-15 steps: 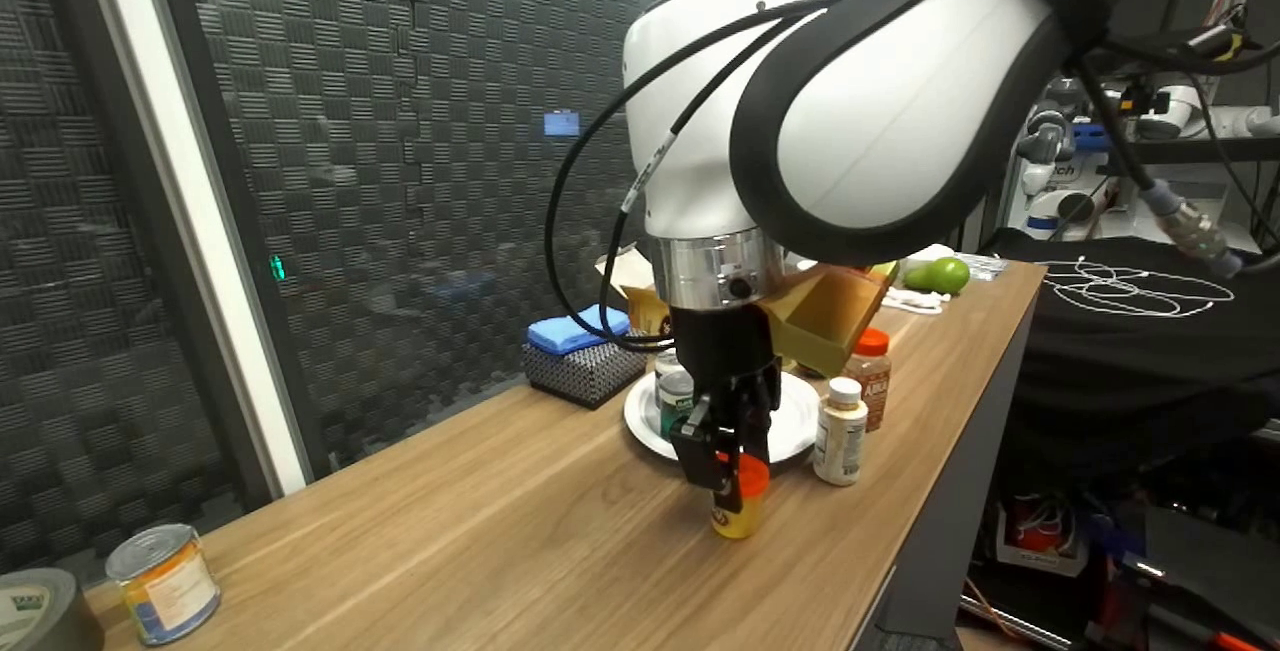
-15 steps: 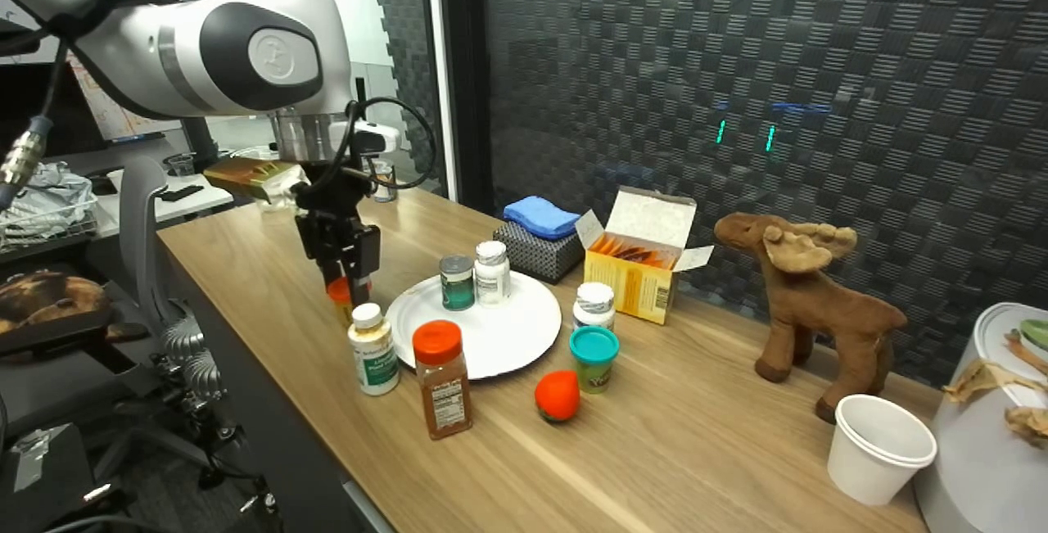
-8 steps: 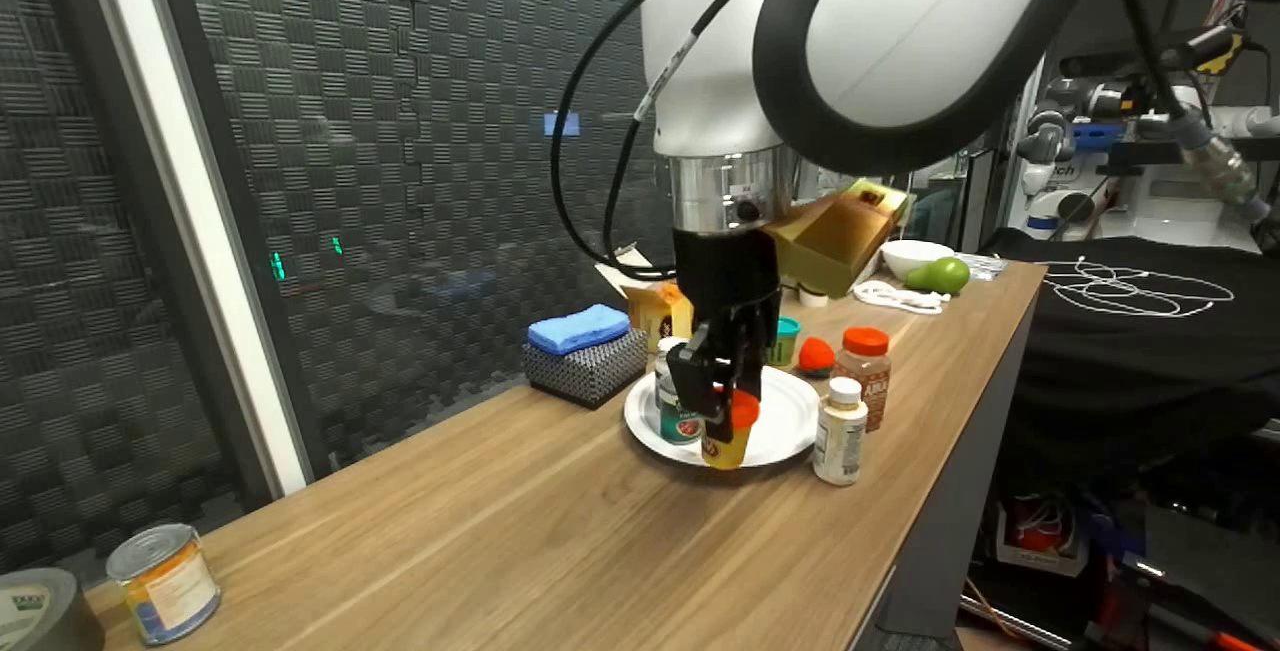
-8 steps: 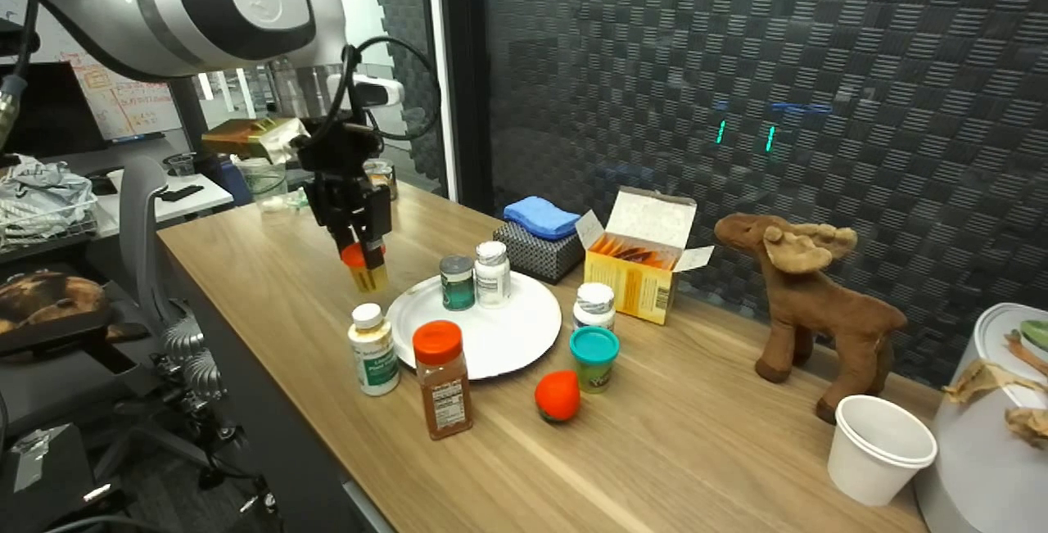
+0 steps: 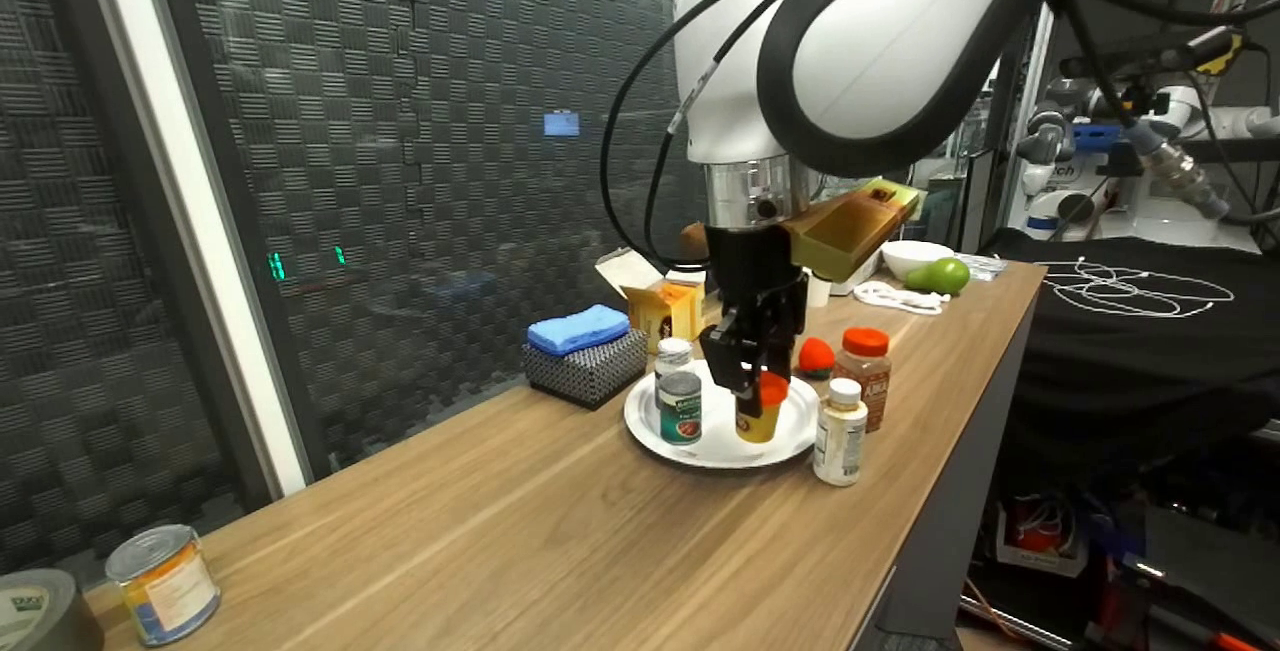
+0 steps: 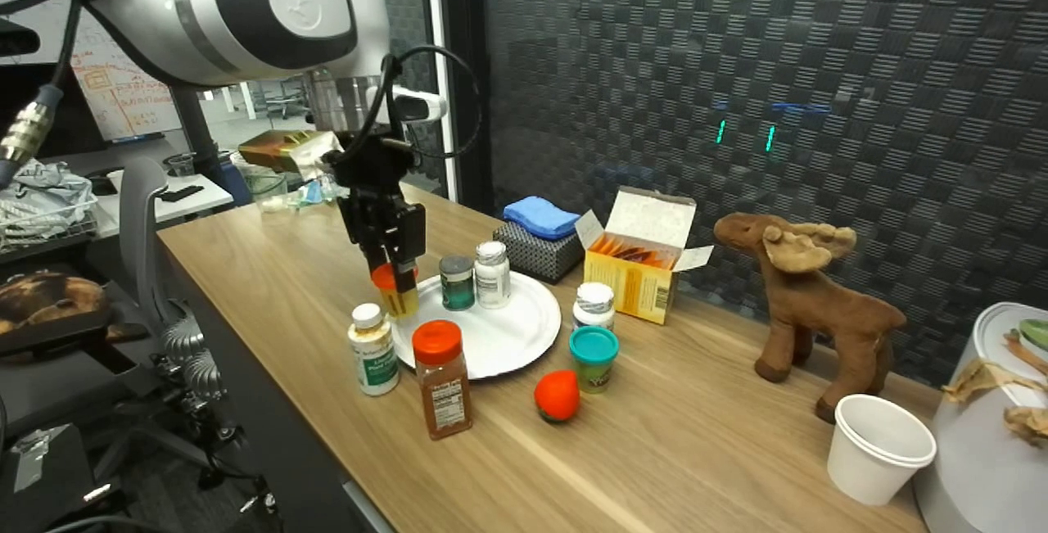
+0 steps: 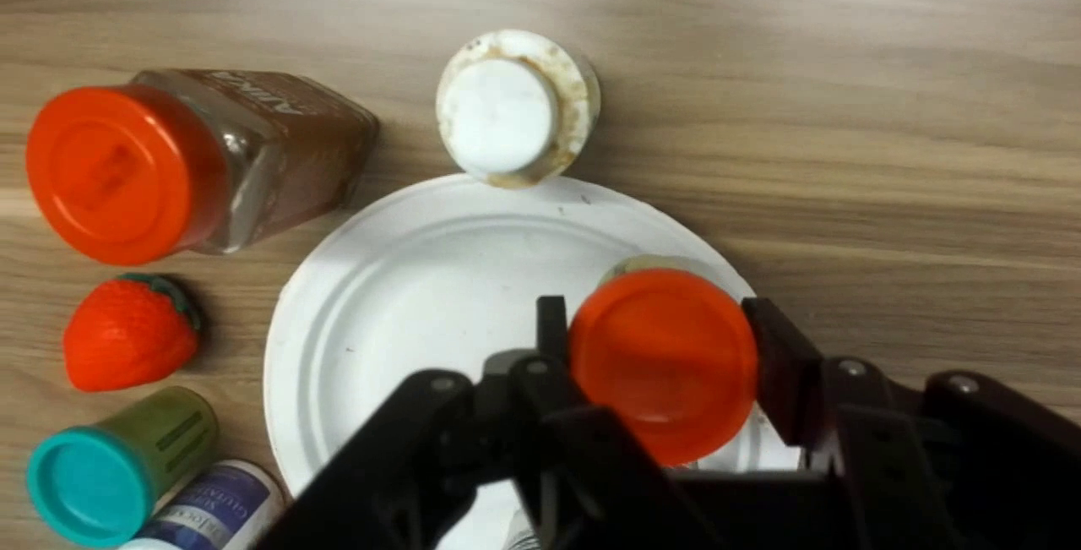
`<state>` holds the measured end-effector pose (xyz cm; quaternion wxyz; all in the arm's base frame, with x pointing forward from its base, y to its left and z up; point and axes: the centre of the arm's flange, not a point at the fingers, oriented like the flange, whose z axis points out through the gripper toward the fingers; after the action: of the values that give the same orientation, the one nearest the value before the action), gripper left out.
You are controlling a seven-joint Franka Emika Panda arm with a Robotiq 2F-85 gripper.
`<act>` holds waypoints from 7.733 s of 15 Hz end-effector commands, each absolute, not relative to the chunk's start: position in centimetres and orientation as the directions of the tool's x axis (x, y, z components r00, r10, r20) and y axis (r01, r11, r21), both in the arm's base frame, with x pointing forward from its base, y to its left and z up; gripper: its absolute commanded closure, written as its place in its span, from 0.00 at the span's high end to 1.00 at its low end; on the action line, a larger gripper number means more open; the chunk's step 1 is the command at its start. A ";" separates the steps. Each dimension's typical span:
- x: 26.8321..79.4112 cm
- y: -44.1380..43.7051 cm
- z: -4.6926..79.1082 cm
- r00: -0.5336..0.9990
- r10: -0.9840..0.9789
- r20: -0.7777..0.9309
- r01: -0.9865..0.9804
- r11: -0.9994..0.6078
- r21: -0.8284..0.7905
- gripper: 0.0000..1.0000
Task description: Place the bottles and the strawberry on the white plate
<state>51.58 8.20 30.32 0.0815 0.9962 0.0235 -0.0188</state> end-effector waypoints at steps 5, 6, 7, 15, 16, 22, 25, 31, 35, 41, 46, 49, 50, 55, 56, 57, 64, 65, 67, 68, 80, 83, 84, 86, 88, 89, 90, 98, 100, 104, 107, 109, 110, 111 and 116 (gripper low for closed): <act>55.2 6.8 29.4 0.999 0.023 -0.038 0.029 -0.986 0.165 0.29; 55.5 7.0 29.2 0.999 0.025 -0.043 0.032 -0.986 0.164 0.29; 55.7 7.2 28.9 0.998 0.030 -0.050 0.038 -0.987 0.157 0.29; 55.8 8.0 27.2 0.993 0.073 -0.093 0.085 -0.986 0.144 0.79; 55.7 7.9 27.7 0.994 0.070 -0.083 0.081 -0.986 0.143 0.79; 54.3 6.3 33.6 1.000 -0.006 0.028 -0.010 -0.988 0.154 1.00; 54.8 4.1 36.3 0.992 -0.092 0.086 -0.103 -0.985 0.135 1.00; 58.1 -3.4 38.3 0.945 -0.290 0.152 -0.310 -0.942 0.125 1.00; 60.3 -8.1 37.9 0.910 -0.387 0.151 -0.401 -0.912 0.084 1.00; 63.4 -10.2 34.4 0.888 -0.449 0.095 -0.455 -0.890 0.039 1.00; 64.7 -11.0 31.3 0.880 -0.470 0.064 -0.473 -0.880 0.052 1.00; 65.2 -11.7 30.1 0.874 -0.482 0.063 -0.485 -0.873 0.055 1.00; 65.4 -12.0 29.9 0.873 -0.484 0.066 -0.488 -0.871 0.058 1.00; 65.6 -11.6 30.0 0.873 -0.482 0.076 -0.487 -0.872 0.051 0.50; 65.4 -11.3 30.4 0.874 -0.479 0.077 -0.483 -0.875 0.042 0.42; 65.2 -10.9 30.7 0.875 -0.477 0.080 -0.481 -0.876 0.044 0.35; 62.6 -5.3 35.3 0.903 -0.418 0.102 -0.424 -0.904 0.051 0.20; 61.9 -4.1 36.0 0.909 -0.402 0.105 -0.409 -0.911 0.050 0.20; 60.9 -2.0 36.6 0.920 -0.377 0.103 -0.383 -0.923 0.045 0.20; 60.4 -1.2 36.5 0.925 -0.368 0.094 -0.372 -0.927 0.038 0.20; 60.1 -0.6 33.3 0.923 -0.376 0.081 -0.381 -0.924 0.044 0.20; 61.1 -1.7 33.3 0.904 -0.412 0.113 -0.417 -0.909 0.026 0.20; 61.4 -2.2 33.1 0.898 -0.422 0.124 -0.428 -0.904 0.025 0.20; 62.2 -2.9 32.4 0.893 -0.435 0.117 -0.439 -0.899 0.010 0.20; 63.0 -3.2 31.6 0.891 -0.442 0.100 -0.444 -0.896 -0.005 0.20; 63.3 -3.2 31.3 0.891 -0.444 0.091 -0.444 -0.896 -0.014 0.20; 63.8 -3.1 31.0 0.891 -0.447 0.084 -0.447 -0.894 -0.016 0.20; 65.2 -1.7 30.5 0.897 -0.436 0.078 -0.436 -0.900 -0.017 0.73; 64.0 -1.5 30.6 0.896 -0.438 0.070 -0.438 -0.899 -0.020 0.79; 61.0 -2.5 32.1 0.879 -0.469 0.084 -0.469 -0.883 -0.012 1.00; 58.8 -4.8 33.2 0.847 -0.522 0.102 -0.524 -0.852 -0.009 1.00; 57.2 -7.0 33.9 0.820 -0.559 0.124 -0.562 -0.827 -0.014 1.00; 56.7 -8.0 34.1 0.808 -0.573 0.137 -0.577 -0.817 -0.014 1.00; 56.3 -9.1 34.1 0.800 -0.580 0.151 -0.584 -0.811 -0.021 0.99; 57.5 -13.5 33.6 0.766 -0.615 0.189 -0.622 -0.783 -0.026 1.00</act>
<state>57.20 -12.08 33.49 0.0140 0.9433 -0.3231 0.0748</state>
